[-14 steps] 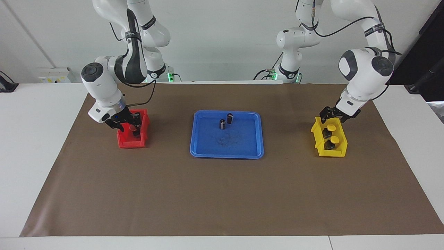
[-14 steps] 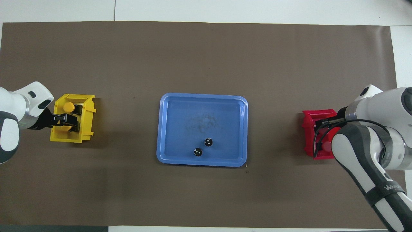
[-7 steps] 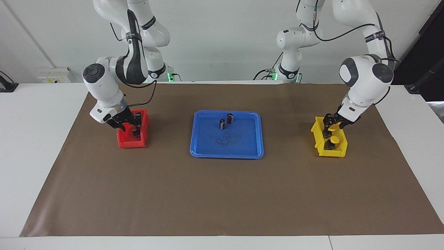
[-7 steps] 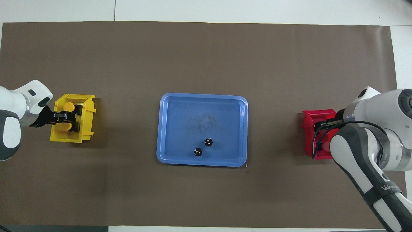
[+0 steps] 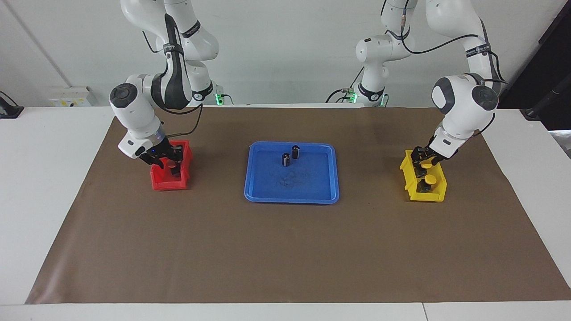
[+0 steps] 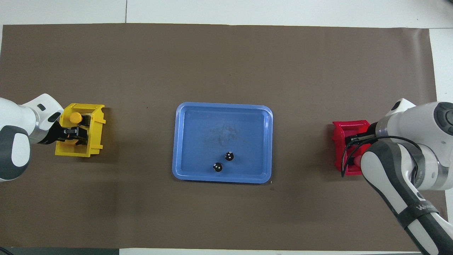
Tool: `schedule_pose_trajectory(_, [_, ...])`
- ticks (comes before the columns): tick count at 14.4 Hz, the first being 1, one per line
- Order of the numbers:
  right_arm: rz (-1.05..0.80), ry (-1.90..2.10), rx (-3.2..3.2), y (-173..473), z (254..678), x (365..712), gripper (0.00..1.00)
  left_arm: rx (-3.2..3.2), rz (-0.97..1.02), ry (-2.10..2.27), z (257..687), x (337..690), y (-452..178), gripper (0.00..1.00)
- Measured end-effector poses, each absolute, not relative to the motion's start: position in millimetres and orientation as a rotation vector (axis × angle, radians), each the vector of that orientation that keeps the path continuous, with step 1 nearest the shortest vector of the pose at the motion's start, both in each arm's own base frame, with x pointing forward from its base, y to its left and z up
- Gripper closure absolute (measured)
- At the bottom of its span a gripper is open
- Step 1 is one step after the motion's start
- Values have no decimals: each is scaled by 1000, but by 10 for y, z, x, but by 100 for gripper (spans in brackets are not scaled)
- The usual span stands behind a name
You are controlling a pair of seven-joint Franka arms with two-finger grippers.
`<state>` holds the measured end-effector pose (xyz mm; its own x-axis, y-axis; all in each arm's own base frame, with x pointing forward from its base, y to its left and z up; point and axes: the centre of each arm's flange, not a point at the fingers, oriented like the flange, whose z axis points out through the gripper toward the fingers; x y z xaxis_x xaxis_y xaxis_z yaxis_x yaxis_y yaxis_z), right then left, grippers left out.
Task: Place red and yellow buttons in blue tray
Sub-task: 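Grasp a yellow button with the left gripper while the right gripper grasps a red button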
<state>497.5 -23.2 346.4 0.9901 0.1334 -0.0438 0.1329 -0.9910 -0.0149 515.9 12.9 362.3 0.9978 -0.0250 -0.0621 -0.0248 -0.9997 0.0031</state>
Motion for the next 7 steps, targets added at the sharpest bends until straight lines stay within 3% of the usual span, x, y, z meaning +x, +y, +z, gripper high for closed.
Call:
schedule_pose_trajectory(2, [67, -211, -3122, -227, 3467, 4975, 57, 3139, -76, -29, 3613, 5166, 121, 25])
schedule_pose_trajectory(7, [49, -224, -3123, -191, 3562, 5035, 57, 3139, -67, -26, 3598, 5173, 131, 33])
